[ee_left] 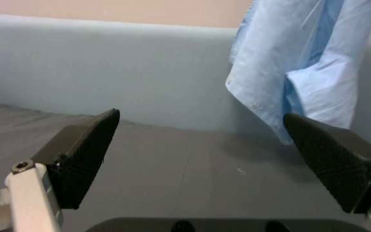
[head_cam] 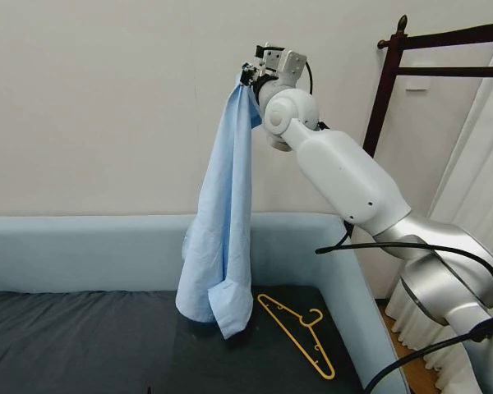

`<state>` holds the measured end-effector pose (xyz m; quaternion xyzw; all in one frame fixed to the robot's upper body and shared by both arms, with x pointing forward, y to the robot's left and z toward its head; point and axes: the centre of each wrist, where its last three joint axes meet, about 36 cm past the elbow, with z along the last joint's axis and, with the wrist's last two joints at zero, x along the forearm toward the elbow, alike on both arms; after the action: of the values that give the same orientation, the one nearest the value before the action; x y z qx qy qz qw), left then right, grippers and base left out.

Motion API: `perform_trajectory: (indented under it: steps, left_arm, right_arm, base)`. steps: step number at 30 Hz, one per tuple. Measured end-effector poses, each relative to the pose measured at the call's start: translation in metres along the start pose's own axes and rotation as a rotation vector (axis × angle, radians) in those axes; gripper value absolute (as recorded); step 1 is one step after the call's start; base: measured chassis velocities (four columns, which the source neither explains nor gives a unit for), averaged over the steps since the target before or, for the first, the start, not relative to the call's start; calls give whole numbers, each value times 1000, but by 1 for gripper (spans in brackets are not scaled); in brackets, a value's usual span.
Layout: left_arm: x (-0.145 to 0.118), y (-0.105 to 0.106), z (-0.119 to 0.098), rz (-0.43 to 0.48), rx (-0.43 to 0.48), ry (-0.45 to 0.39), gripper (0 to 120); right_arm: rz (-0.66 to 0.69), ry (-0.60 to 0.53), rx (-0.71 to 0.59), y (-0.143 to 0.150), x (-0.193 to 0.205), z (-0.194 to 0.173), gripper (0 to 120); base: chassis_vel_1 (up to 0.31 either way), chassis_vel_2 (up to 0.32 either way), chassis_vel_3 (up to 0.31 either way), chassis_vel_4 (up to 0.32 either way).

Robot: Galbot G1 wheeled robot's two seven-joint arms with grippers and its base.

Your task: Pick up the clothes from the sofa and hang them on the clothes hanger.

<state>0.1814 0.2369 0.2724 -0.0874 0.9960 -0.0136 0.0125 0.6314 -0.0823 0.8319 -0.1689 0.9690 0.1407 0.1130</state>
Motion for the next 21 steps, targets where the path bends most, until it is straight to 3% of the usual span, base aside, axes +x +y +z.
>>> perform_trajectory:
  steps: [4, 8, 9, 13, 14, 16, 18, 21]
  left_arm:
    - [-1, 2, 1, -5, -6, 3, 100]
    - [0, 3, 3, -10, -7, 10, 100]
    - [0, 3, 3, -10, -7, 10, 100]
    - [3, 3, 8, -13, -9, 25, 100]
    - [3, 3, 8, -13, -9, 25, 100]
    - [1, 1, 11, -11, -8, 30, 100]
    - [-1, -1, 11, -8, -8, 35, 100]
    - [-3, -2, 11, -6, -8, 38, 100]
  right_arm:
    - [-55, 46, -12, 2, 55, 15, 0]
    - [-139, 177, -5, -5, 144, 66, 0]
    - [-139, 177, -5, -5, 144, 66, 0]
    - [-122, 403, 63, -55, 249, 153, 0]
    - [-122, 403, 63, -55, 249, 153, 0]
    - [-74, 537, 75, -82, 306, 199, 0]
    - [-40, 665, 46, -92, 356, 231, 0]
    - [-19, 750, 32, -96, 387, 249, 0]
  base:
    - [0, 0, 0, 0]
    - [0, 0, 0, 0]
    - [0, 0, 0, 0]
    - [0, 0, 0, 0]
    - [0, 0, 0, 0]
    - [0, 0, 0, 0]
    - [0, 0, 0, 0]
    - [0, 0, 0, 0]
